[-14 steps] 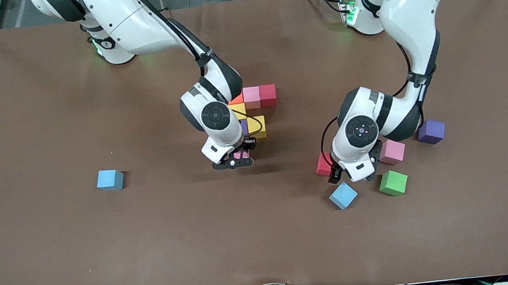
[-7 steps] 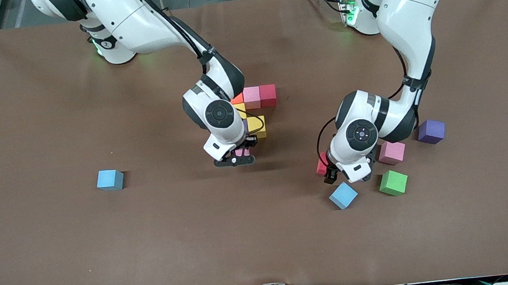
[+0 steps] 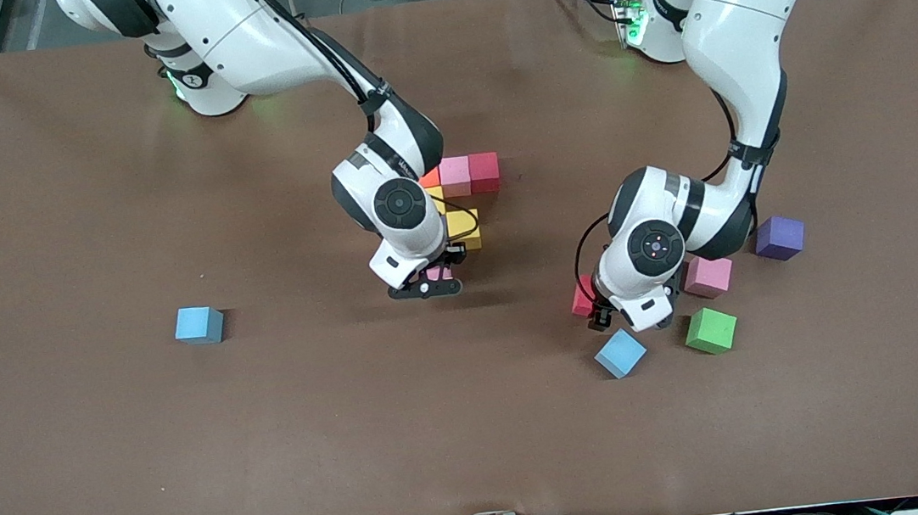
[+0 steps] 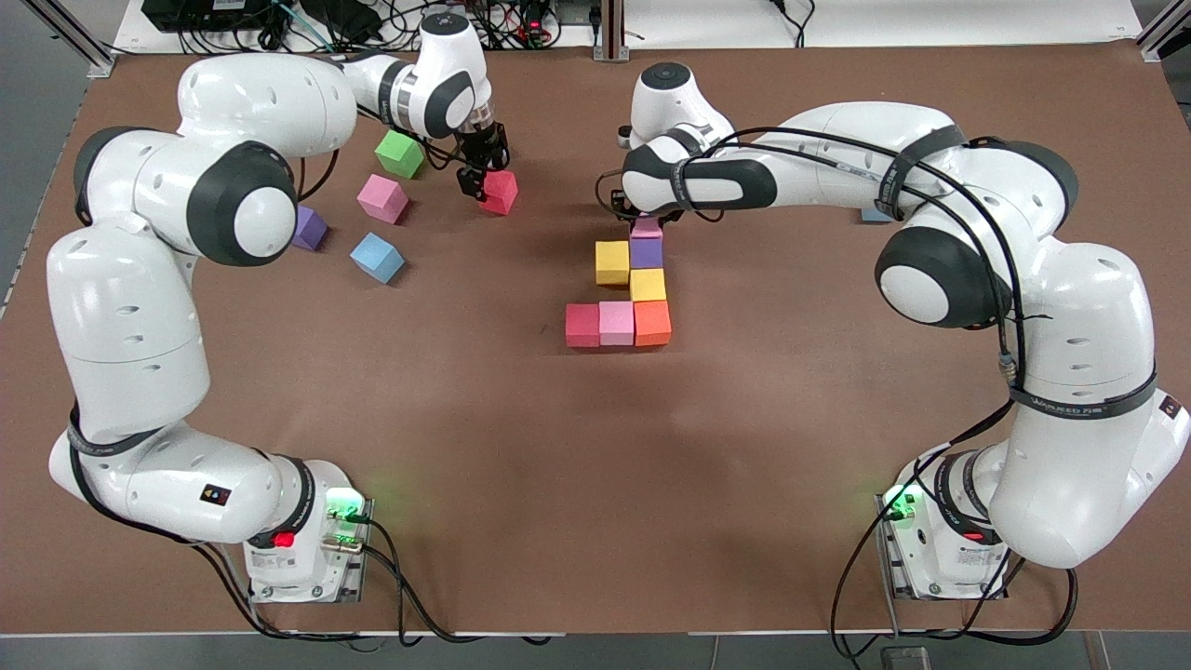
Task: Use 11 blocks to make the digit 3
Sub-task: 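Lower the left gripper onto the red cube and grasp it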
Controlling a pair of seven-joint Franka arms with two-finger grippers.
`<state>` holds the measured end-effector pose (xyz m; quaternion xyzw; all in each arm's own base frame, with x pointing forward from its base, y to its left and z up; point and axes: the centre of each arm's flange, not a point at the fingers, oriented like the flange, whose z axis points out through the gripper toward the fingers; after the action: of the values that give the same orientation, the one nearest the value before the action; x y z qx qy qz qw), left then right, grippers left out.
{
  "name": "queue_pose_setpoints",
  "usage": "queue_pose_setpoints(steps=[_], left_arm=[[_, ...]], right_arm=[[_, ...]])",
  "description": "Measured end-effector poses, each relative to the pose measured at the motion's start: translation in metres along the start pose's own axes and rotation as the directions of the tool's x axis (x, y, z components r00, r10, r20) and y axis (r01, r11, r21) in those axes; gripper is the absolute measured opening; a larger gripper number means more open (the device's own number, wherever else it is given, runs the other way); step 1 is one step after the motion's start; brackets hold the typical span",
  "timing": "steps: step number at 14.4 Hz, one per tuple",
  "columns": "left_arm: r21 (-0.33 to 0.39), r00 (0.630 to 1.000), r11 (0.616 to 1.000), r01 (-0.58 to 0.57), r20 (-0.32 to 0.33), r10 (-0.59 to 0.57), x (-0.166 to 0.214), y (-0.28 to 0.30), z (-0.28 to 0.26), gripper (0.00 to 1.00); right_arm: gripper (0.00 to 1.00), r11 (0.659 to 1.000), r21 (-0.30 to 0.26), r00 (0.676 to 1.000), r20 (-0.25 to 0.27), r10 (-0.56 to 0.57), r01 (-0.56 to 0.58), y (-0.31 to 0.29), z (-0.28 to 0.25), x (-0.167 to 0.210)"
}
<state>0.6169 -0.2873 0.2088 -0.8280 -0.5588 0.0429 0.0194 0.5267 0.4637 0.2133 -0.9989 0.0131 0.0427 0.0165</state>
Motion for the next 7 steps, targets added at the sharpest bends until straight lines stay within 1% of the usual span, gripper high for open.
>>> queue_pose_setpoints(steps=[1,2,4,5,7], left_arm=[[0.0,1.0,1.0,0.001,0.001,-0.001,0.0,0.0,0.001,0.67],[-0.003,1.0,1.0,0.003,0.001,-0.003,0.0,0.001,-0.001,0.62],[-0.01,1.0,1.0,0.027,0.002,-0.027,0.001,0.003,-0.003,0.61],[-0.015,0.999,0.999,0.046,0.003,-0.046,0.001,0.004,-0.006,0.58],[-0.032,0.997,0.996,0.079,0.007,-0.079,-0.002,0.007,-0.015,0.57]], right_arm=[[0.52,1.0,0.0,1.0,0.0,0.001,-0.001,0.0,0.0,0.0],[0.52,1.0,0.0,1.0,0.0,0.003,-0.003,0.0,0.0,0.0],[0.52,1.0,-0.001,1.0,0.0,0.005,-0.005,-0.001,0.0,-0.001],[0.52,1.0,-0.001,1.0,0.001,0.005,-0.005,-0.001,0.0,-0.001],[0.52,1.0,-0.001,1.0,0.001,0.005,-0.005,-0.001,0.0,-0.001]])
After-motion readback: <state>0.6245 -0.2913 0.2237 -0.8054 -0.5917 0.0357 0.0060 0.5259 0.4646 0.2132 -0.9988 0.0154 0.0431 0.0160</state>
